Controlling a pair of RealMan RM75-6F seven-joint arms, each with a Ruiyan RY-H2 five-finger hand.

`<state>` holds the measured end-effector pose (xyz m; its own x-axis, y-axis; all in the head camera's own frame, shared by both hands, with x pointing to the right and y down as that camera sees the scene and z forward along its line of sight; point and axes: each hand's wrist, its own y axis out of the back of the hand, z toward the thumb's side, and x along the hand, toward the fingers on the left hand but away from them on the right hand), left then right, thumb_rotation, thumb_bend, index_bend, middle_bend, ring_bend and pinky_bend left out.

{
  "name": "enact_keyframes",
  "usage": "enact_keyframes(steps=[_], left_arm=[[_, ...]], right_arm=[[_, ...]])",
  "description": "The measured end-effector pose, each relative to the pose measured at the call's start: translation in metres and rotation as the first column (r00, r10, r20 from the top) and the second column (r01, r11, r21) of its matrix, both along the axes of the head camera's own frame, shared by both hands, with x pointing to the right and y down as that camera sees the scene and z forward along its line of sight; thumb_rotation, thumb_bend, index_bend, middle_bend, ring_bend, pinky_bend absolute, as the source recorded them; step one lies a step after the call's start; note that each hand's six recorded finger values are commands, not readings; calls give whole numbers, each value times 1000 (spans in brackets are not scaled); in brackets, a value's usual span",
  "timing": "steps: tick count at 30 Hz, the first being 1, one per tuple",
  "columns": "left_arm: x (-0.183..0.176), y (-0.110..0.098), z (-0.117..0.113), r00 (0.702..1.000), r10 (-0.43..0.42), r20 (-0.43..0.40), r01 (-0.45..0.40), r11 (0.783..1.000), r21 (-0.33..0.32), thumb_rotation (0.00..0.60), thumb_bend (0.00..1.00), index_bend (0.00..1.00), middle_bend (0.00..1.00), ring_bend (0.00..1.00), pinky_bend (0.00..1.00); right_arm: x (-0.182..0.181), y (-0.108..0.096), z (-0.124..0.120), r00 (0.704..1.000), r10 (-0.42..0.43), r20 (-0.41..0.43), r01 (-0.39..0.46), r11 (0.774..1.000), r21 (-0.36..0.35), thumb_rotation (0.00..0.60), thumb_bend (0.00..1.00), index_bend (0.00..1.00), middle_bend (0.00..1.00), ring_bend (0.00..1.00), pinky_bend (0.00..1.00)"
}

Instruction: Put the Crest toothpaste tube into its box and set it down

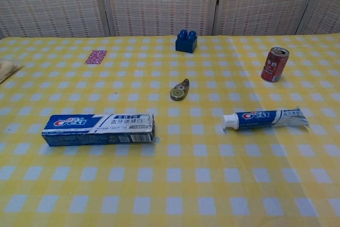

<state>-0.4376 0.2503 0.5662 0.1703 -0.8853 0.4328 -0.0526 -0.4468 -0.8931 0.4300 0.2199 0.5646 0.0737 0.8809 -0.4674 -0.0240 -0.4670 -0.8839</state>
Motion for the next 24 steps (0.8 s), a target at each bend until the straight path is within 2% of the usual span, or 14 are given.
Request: enact_keyframes(steps=[5,9,13,20,24], left_arm=[[8,4,10,1000,-6,-21,4,998,-64,600,217,19,19,13,78],[27,10,22,996,32,-80,-42,992,-120,600,218,67,50,39,114],[51,13,34,990,92,-110,-106,986,-126,600,218,129,113,89,142],[94,7,59,973,216,-84,-228,958,-174,600,218,113,119,91,142],[112,-4,69,970,225,-96,-240,953,-186,600,219,101,119,91,141]], right_arm=[[3,2,-2,1000,1,4,-1,1000,-12,600,189,0,0,0,0],[2,4,-5,1000,-13,16,14,1000,-17,600,189,0,0,0,0],[-1,8,-7,999,-29,28,29,999,-25,600,189,0,0,0,0],[-6,12,-1,999,-47,27,49,996,-75,600,189,0,0,0,0],[-8,12,2,998,-53,29,56,994,-92,600,189,0,0,0,0]])
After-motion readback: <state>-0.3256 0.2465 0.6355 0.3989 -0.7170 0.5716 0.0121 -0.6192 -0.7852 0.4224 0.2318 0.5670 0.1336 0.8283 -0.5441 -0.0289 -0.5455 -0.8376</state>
